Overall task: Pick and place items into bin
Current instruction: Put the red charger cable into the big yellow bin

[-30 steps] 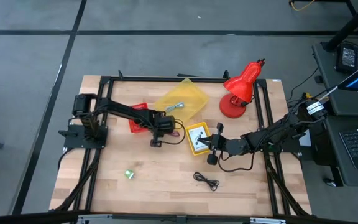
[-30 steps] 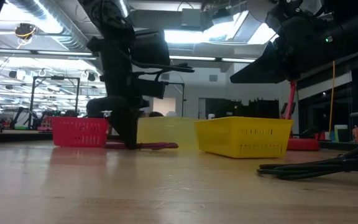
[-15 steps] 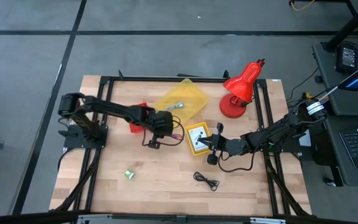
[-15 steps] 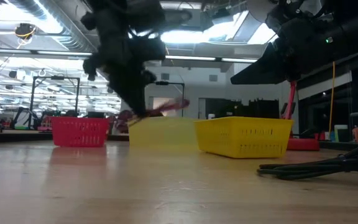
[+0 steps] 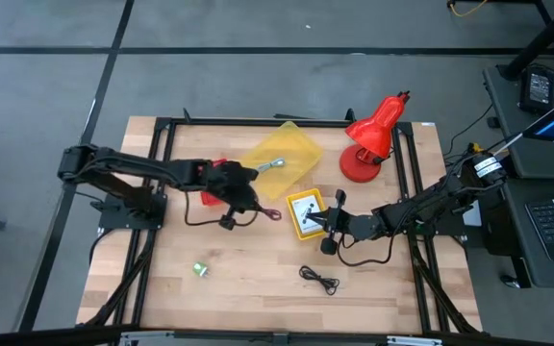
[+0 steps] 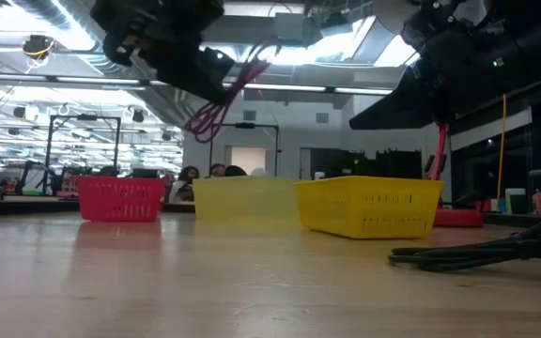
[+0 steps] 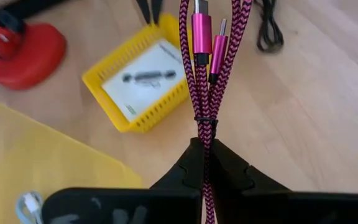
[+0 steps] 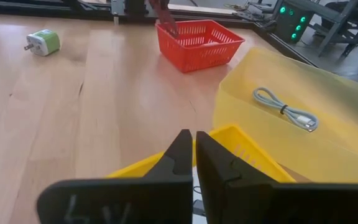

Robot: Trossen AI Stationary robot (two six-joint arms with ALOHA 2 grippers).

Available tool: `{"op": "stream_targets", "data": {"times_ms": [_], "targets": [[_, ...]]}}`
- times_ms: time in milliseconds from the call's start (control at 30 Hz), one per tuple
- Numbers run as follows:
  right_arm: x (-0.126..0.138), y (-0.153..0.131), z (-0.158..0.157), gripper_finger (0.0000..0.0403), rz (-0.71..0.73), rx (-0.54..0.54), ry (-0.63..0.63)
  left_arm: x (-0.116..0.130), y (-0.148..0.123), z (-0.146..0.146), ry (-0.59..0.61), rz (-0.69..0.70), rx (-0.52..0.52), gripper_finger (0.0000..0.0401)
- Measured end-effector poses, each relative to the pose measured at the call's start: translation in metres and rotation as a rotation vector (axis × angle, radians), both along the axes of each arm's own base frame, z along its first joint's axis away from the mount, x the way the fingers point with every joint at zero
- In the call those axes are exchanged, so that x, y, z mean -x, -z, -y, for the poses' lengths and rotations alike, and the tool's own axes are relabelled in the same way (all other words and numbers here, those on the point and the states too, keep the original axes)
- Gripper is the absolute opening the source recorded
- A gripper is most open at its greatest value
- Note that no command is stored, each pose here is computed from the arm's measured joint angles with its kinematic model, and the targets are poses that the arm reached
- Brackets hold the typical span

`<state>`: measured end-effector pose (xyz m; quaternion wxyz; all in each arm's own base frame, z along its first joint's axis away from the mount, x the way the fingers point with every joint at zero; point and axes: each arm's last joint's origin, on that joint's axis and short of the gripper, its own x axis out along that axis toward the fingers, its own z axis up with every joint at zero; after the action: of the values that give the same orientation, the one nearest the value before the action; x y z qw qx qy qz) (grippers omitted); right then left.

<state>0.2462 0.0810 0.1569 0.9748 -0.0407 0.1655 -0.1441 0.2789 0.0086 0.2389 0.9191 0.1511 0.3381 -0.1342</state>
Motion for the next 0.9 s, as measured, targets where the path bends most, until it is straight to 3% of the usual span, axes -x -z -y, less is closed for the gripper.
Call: {"op": "stream_targets", "data": {"times_ms": [300,600,800,900], "targets": [[-0.001,0.000,0.003,0.0005,-0.001,-0.003,0.015,0.017,0.019,0.000,-0.006,0.266,0.020,0.0004],[-0.002,0.000,0.005,0.0005,0.000,-0.003,0.021,0.027,0.036,-0.014,-0.093,0.424,0.107,0.0004],[-0.003,0.000,0.011,0.0005,0.003,-0.013,0.050,0.036,0.040,-0.026,-0.076,0.544,0.195,0.0004],[-0.004,0.000,0.015,0.0005,0.009,-0.029,0.070,0.039,0.043,-0.030,-0.087,0.541,0.222,0.0004]]}}
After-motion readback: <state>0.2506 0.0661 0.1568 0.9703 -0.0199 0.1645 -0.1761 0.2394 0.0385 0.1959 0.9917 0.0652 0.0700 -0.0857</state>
